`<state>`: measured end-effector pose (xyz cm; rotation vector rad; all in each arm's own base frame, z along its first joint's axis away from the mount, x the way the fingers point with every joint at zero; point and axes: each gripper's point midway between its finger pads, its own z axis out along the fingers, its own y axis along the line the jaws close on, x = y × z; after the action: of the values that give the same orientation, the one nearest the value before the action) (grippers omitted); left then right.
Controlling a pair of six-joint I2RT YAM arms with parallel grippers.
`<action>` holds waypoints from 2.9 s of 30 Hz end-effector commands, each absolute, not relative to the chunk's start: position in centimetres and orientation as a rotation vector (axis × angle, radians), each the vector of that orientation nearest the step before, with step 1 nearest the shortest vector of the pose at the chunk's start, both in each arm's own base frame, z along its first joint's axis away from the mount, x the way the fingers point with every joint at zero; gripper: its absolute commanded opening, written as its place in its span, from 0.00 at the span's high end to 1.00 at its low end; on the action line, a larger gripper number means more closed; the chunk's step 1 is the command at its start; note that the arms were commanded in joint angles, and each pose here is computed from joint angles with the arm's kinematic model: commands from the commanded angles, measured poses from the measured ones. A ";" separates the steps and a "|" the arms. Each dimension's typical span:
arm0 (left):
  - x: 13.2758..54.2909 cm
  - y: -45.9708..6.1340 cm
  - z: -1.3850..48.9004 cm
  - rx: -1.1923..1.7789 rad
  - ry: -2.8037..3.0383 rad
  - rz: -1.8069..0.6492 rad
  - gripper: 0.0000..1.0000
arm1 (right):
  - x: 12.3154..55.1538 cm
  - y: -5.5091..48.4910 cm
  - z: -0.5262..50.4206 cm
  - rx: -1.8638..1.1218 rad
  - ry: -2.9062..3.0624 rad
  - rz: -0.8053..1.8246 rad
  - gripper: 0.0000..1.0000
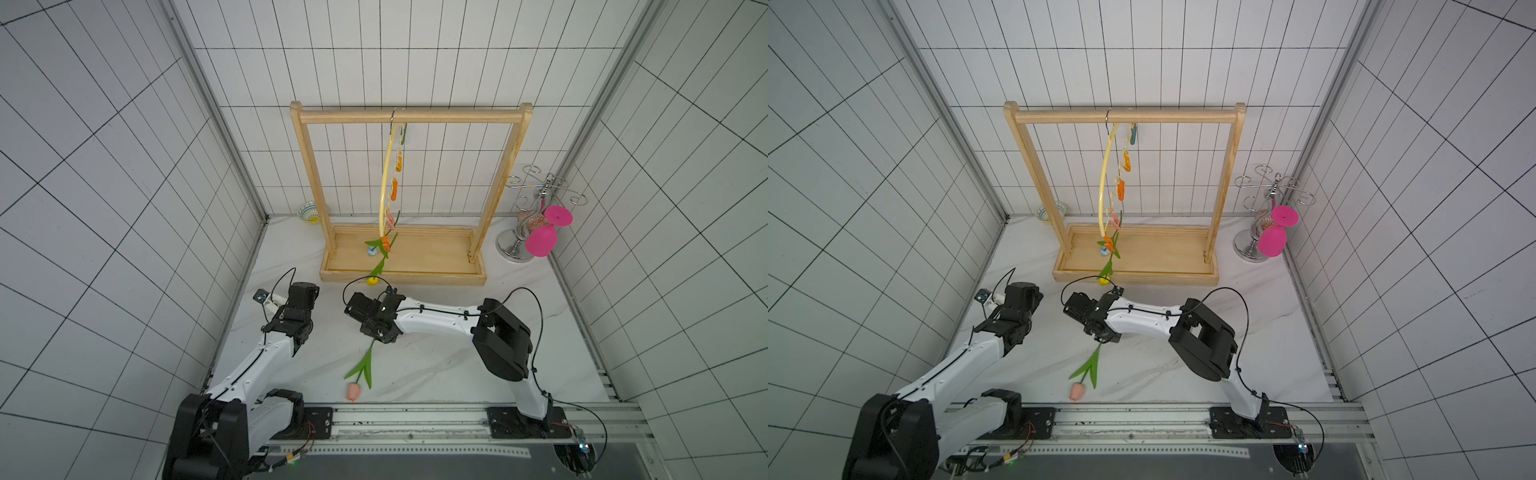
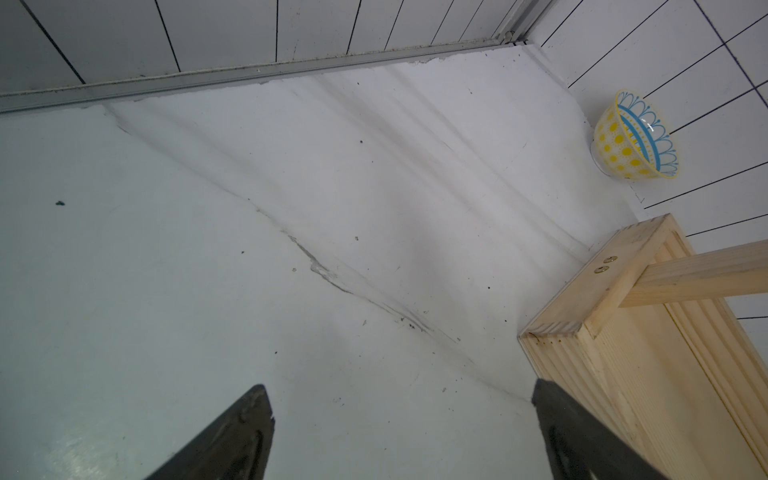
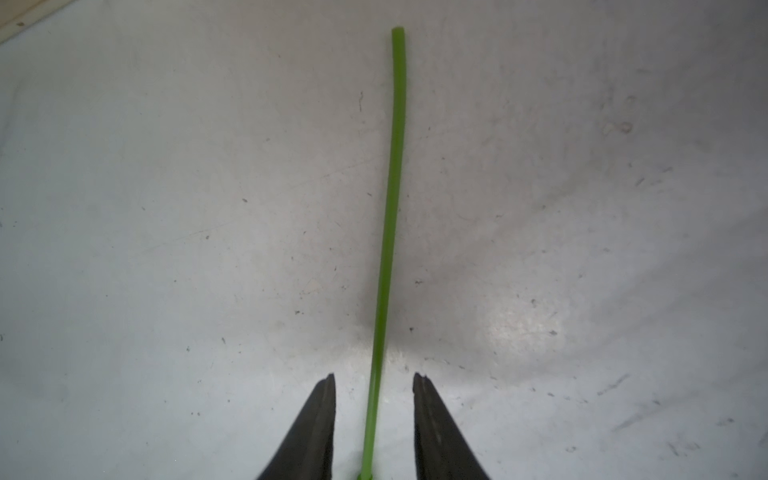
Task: Dry the flowers on a clothes hanger
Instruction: Pick up the flower at the center of the board, then open the clamp at the hanger.
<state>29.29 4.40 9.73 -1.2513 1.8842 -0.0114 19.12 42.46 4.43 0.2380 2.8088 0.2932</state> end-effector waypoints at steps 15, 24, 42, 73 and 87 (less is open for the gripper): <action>29.3 4.6 10.0 -1.251 1.883 0.007 0.02 | 17.1 43.2 2.0 0.347 2.868 0.269 0.97; 29.3 4.6 9.9 -1.247 1.888 0.007 0.02 | 19.0 44.6 10.0 -0.090 2.610 0.574 1.00; 29.6 4.3 10.0 -1.226 1.879 -0.036 0.02 | 17.6 47.1 17.7 -0.579 2.252 1.151 1.00; 32.2 -5.2 15.5 -0.604 1.824 -0.664 0.02 | 25.6 32.0 22.7 -0.175 2.160 0.934 1.00; 35.1 -12.2 26.6 -0.323 1.608 -0.976 0.09 | 26.2 32.5 22.3 -0.213 2.174 0.916 1.00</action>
<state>33.83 -10.89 21.56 -0.4073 1.7297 -0.8960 25.78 32.57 22.91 -0.1986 2.1622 0.9438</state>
